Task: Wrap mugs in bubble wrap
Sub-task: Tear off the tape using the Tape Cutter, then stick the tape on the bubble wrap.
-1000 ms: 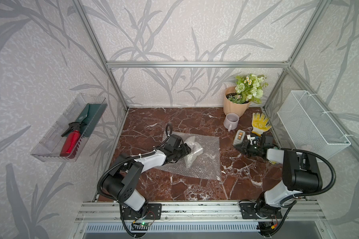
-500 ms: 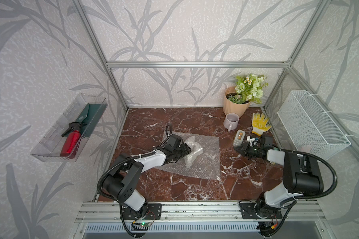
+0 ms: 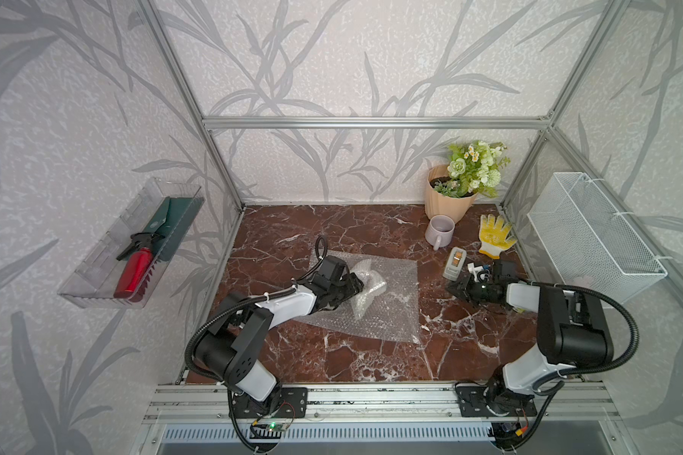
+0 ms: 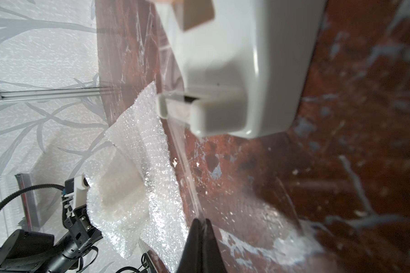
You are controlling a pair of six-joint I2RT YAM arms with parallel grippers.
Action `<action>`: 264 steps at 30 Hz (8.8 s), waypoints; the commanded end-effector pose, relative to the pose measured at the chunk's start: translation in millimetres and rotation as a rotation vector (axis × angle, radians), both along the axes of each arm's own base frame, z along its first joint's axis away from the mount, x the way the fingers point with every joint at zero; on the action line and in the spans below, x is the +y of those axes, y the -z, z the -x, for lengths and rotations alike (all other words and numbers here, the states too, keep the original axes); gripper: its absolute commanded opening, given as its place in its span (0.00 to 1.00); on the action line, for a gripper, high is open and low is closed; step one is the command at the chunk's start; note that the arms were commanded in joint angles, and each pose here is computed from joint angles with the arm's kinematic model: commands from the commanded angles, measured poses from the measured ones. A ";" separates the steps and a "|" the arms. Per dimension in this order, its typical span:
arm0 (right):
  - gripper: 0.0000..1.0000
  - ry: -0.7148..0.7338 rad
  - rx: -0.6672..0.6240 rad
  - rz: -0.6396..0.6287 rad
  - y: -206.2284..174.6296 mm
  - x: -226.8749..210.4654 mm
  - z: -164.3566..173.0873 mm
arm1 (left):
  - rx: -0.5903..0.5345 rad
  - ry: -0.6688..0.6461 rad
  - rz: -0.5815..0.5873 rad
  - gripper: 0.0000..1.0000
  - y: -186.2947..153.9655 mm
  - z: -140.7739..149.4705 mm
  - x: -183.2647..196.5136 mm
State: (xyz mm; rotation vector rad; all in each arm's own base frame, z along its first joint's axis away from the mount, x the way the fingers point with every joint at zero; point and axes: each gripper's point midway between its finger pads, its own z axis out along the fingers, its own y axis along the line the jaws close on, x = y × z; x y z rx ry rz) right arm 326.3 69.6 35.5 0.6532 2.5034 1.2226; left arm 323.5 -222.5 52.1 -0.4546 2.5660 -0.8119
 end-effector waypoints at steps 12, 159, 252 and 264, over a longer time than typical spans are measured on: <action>0.00 -0.034 0.220 0.123 39.8 -3.0 37.2 | 0.155 -0.016 -0.143 0.70 43.2 27.9 25.4; 0.22 -0.860 -0.463 0.620 -84.3 253.2 1.4 | 0.099 0.131 -0.122 0.69 40.6 29.7 10.4; 0.74 -0.674 -0.426 0.477 -65.9 253.3 -57.7 | 0.101 0.136 -0.125 0.68 39.7 30.4 11.0; 0.85 -0.615 -0.406 0.424 -63.2 253.1 -64.0 | 0.104 0.135 -0.127 0.68 40.3 30.4 11.3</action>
